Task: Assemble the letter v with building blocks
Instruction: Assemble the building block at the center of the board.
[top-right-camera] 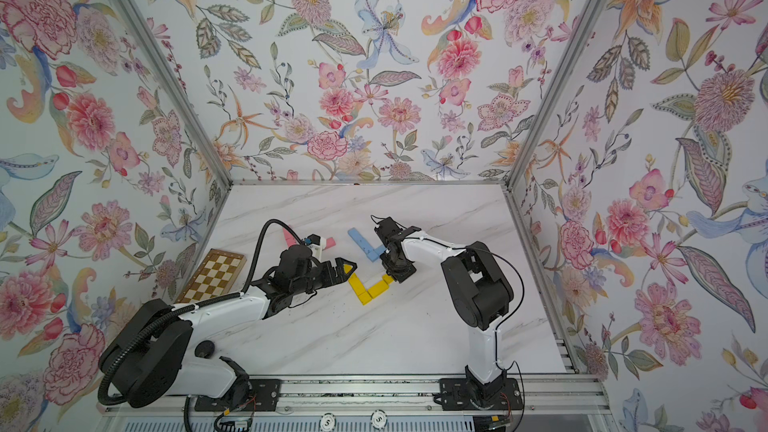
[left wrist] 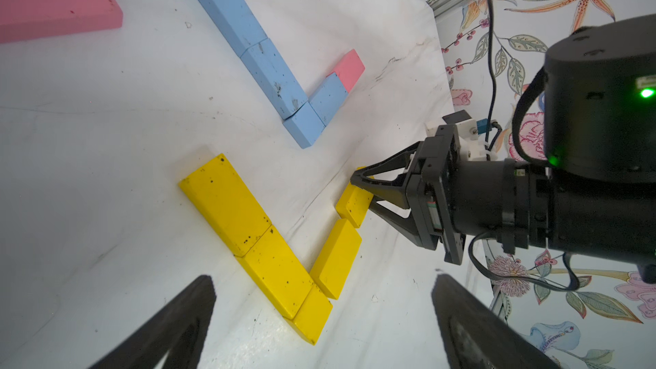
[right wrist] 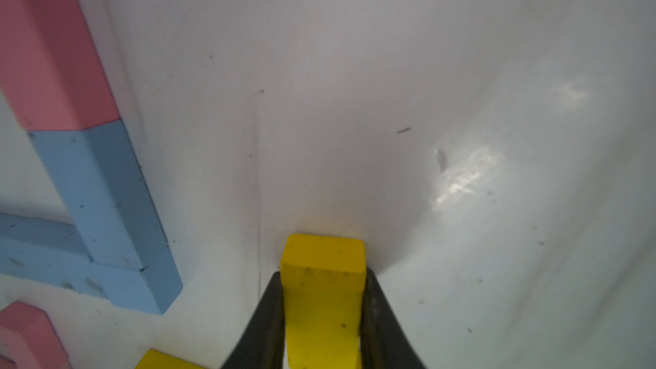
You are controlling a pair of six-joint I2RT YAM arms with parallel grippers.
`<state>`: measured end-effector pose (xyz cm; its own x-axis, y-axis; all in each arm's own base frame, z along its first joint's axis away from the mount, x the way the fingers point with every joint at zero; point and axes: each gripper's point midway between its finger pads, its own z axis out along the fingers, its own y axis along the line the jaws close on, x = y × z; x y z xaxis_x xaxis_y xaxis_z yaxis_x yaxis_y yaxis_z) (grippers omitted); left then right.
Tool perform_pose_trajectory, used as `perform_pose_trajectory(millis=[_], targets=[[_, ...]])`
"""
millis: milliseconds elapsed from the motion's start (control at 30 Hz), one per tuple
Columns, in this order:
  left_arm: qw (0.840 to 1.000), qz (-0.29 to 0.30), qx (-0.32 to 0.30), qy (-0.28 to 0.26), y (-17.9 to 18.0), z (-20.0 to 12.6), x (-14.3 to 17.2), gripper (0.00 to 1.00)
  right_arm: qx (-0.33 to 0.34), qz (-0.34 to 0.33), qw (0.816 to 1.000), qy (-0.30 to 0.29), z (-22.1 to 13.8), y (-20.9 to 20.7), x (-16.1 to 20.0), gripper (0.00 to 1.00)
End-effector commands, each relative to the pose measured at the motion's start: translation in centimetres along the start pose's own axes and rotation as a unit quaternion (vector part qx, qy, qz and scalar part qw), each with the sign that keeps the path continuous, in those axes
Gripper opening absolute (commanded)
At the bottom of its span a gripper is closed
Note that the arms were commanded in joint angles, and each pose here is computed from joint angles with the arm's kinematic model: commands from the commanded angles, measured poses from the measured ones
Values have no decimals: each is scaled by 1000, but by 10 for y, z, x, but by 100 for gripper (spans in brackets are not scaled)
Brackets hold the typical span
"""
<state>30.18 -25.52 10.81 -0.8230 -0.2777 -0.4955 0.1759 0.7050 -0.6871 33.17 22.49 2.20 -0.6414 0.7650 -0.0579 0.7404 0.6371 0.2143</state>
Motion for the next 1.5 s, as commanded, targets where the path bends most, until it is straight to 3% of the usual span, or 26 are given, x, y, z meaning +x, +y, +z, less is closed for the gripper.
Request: perform_pose_trajectory(millis=[0, 1467], targets=[[1000, -4, 10, -5, -2, -3, -3, 99, 67, 4, 998, -8, 10, -38, -2, 29], [1000, -6, 9, 0, 1, -1, 0, 99, 65, 1, 998, -8, 2, -39, 9, 33]])
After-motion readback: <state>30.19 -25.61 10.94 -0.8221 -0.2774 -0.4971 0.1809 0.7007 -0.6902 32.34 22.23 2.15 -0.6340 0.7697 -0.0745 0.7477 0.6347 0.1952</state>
